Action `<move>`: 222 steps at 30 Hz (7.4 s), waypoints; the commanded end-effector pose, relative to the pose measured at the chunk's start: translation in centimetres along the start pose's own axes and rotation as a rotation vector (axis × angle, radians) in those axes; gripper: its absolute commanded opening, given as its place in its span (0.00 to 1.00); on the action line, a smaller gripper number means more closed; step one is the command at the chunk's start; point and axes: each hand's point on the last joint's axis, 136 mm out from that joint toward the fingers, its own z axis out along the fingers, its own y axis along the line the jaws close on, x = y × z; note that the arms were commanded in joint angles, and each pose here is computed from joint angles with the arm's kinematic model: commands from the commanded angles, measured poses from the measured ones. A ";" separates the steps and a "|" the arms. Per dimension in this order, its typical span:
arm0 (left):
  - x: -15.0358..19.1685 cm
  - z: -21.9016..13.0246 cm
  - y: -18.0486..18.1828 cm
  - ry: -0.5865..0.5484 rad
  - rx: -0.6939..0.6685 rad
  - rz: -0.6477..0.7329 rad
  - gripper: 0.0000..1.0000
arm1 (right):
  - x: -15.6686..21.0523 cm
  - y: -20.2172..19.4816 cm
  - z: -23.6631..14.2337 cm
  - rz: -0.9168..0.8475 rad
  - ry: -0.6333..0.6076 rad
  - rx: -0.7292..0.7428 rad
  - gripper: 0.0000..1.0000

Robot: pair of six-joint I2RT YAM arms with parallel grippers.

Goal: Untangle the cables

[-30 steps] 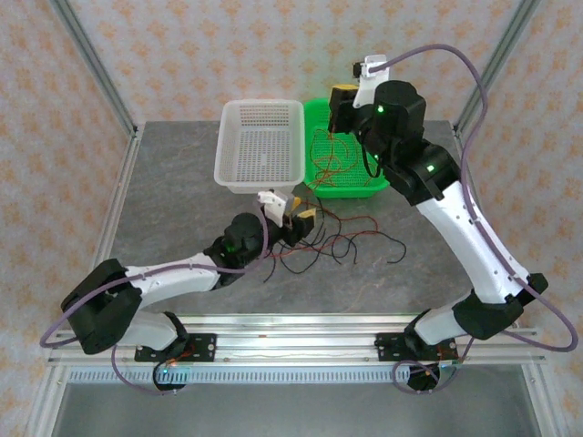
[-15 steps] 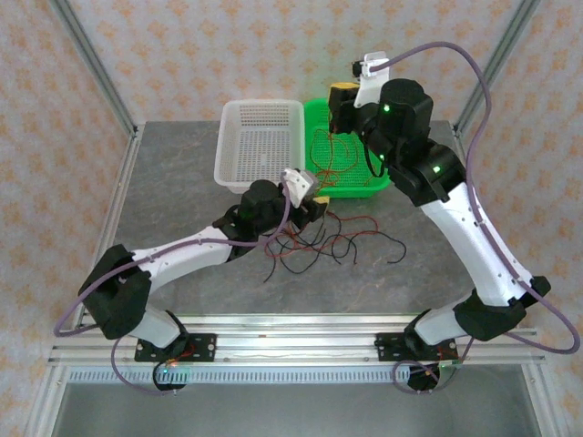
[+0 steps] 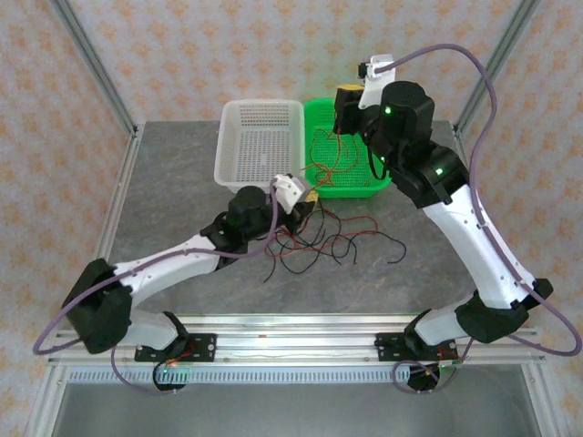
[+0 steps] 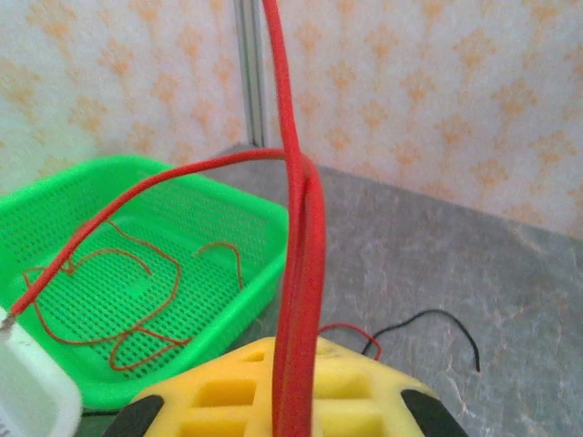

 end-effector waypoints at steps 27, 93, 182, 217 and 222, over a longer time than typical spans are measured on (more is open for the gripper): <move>-5.8 -6.7 0.3 -0.351 -0.023 -0.359 0.48 | 5.1 -1.4 -3.3 0.378 -0.013 -0.048 0.00; 0.6 -3.5 -4.9 0.193 0.615 0.123 0.59 | 5.6 12.9 -15.3 -0.670 0.056 -1.169 0.00; 5.6 -7.5 1.9 0.076 -0.089 -0.320 0.43 | -15.8 -12.8 -3.2 0.133 -0.783 0.348 0.00; -1.8 -16.0 4.9 -0.133 -0.335 -0.316 0.66 | 19.0 -20.4 24.5 -0.030 0.018 0.370 0.00; -2.5 -16.1 5.0 -0.142 -0.338 -0.337 0.65 | 22.9 -21.1 24.5 -0.074 0.136 0.394 0.00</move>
